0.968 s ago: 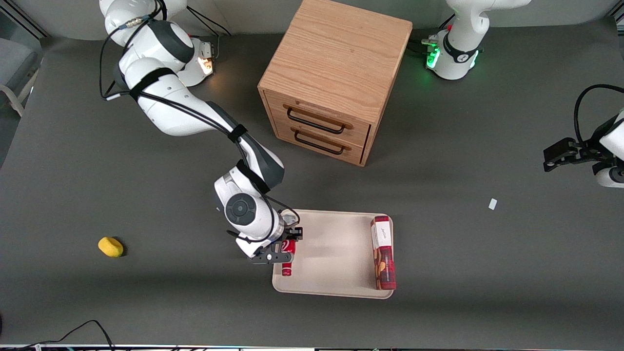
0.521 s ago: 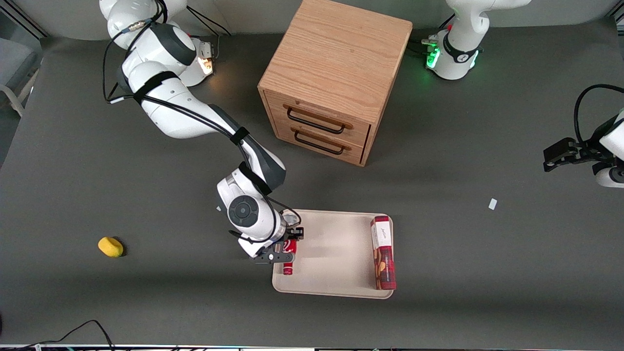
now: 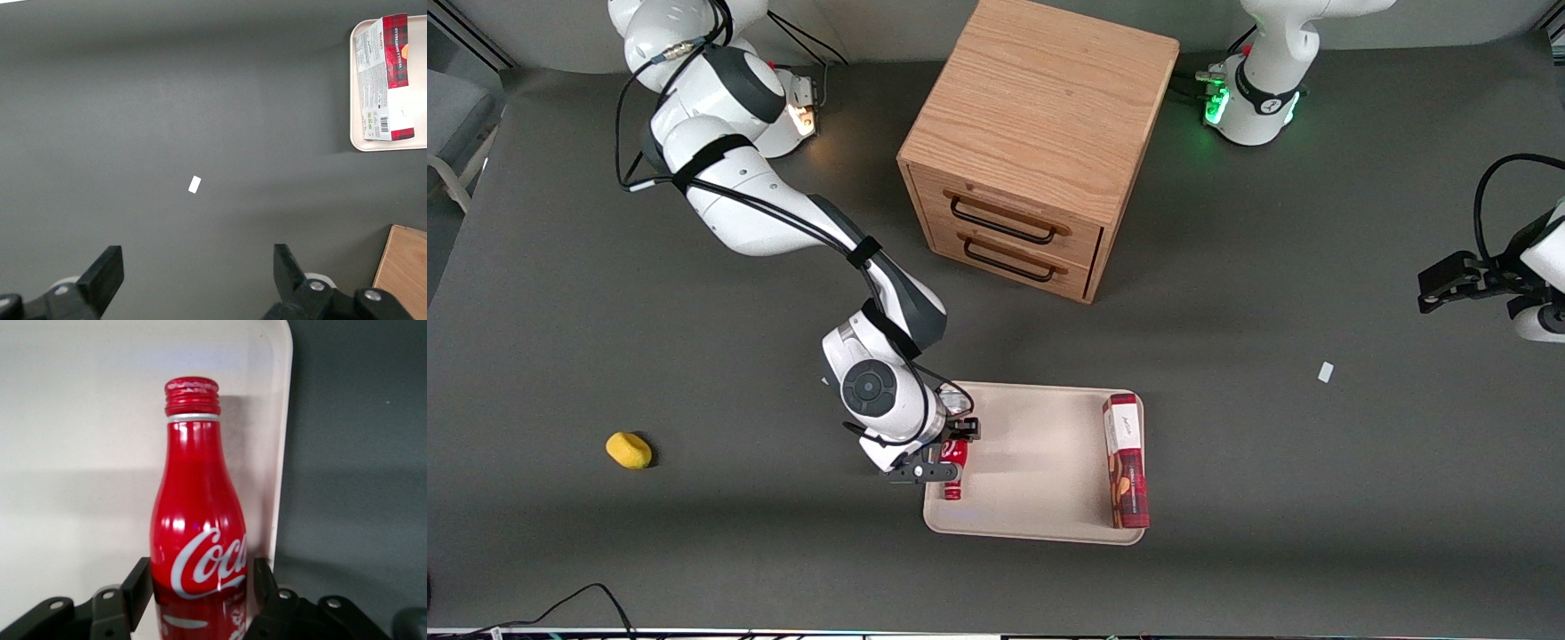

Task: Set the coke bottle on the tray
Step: 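Open the right gripper to release the bottle standing on the tray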

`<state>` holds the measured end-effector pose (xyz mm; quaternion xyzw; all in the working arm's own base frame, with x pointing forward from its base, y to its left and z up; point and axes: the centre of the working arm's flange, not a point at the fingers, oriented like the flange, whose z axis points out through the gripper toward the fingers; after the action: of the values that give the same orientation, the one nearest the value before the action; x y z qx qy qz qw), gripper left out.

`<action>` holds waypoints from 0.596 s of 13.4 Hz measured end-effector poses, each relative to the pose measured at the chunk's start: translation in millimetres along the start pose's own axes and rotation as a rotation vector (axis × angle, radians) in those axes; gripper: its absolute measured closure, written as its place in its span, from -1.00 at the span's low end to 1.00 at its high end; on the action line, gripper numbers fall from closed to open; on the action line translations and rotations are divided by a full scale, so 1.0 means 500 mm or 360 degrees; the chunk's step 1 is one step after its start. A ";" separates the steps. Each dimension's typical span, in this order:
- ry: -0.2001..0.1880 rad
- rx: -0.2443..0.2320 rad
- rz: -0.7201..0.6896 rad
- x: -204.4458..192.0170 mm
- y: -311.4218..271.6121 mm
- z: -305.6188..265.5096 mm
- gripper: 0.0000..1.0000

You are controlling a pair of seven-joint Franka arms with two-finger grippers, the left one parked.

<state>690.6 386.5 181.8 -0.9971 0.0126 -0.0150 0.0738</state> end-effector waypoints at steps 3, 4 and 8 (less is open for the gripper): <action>0.0001 0.0001 -0.0001 0.000 -0.001 0.000 -0.40; 0.0005 0.0003 -0.0001 0.001 -0.001 -0.001 -0.44; 0.0077 0.0024 0.0011 0.027 0.001 -0.063 -1.00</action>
<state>703.0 381.2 213.1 -0.9958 0.0178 -0.0388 0.0810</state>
